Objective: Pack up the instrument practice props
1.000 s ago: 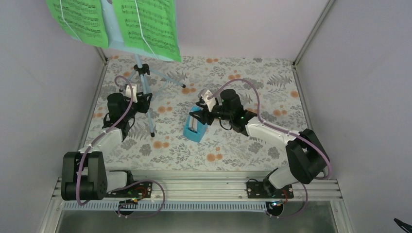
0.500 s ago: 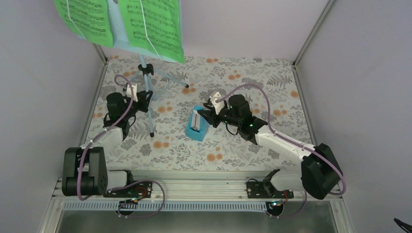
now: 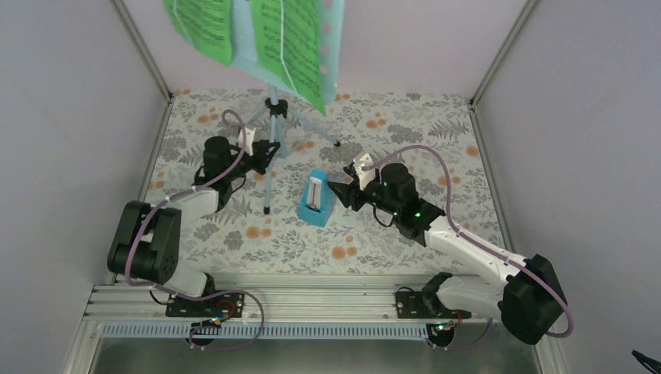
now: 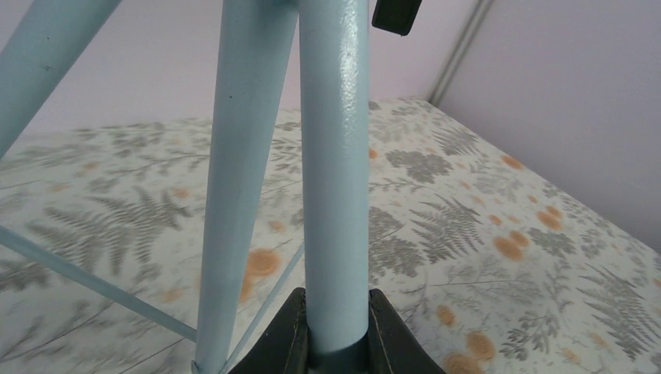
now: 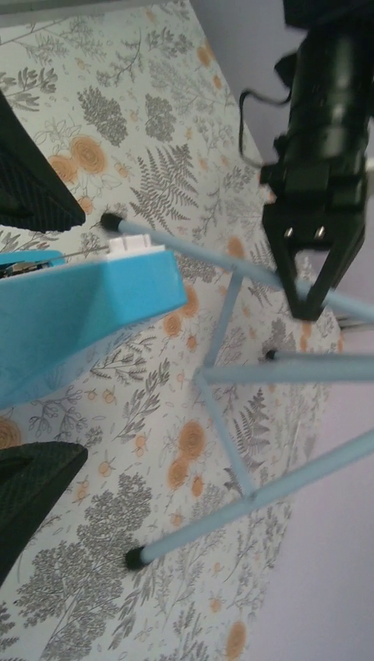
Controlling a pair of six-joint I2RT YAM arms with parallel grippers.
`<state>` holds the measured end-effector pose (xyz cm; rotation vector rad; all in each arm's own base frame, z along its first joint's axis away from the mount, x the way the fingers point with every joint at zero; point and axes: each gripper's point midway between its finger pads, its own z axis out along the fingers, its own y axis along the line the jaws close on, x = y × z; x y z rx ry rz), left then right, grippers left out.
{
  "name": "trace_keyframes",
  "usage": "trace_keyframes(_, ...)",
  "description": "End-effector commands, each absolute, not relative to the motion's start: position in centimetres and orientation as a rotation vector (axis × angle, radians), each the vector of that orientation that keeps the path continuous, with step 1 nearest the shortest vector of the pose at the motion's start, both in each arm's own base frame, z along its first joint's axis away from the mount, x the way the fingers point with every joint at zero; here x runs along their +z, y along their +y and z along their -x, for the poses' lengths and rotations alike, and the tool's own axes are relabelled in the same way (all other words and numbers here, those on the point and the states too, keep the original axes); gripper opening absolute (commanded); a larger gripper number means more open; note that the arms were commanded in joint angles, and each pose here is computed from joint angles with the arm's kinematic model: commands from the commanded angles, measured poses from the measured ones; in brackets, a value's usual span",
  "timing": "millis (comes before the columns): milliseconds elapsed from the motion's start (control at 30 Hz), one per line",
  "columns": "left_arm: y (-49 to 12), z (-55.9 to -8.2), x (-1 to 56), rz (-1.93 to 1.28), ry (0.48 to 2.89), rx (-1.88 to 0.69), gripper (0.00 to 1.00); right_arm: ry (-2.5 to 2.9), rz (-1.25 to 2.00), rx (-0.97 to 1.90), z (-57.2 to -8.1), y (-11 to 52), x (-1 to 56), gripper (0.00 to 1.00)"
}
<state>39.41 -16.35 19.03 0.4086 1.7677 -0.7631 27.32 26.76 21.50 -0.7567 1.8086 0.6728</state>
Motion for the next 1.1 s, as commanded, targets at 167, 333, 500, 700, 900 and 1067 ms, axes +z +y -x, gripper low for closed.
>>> trace_keyframes(167, -24.6, -41.9, 20.9, -0.655, 1.622, -0.878, 0.02, 1.744, 0.720, 0.805, -25.6, 26.9, 23.5, 0.65)
trace_keyframes(333, -27.4, -43.3, 20.3, -0.707, 1.610, -0.922, 0.02, 1.756, 0.695, 0.802, -25.1, 26.1, 23.1, 0.66)
trace_keyframes(500, -28.7, -44.2, 19.1, -0.733, 1.629, -0.933, 0.02, 1.758, 0.677, 0.787, -24.8, 25.5, 23.1, 0.66)
trace_keyframes(700, -28.1, -44.6, 18.6, -0.724, 1.663, -0.874, 0.18, 1.750, 0.663, 0.770, -24.8, 25.1, 23.2, 0.66)
trace_keyframes(900, -27.4, -44.2, 18.8, -0.703, 1.676, -0.831, 0.51, 1.748, 0.664, 0.764, -24.8, 25.0, 23.2, 0.67)
trace_keyframes(1067, -26.2, -44.1, 19.7, -0.665, 1.674, -0.773, 0.67, 1.737, 0.658, 0.762, -24.7, 24.7, 23.6, 0.69)
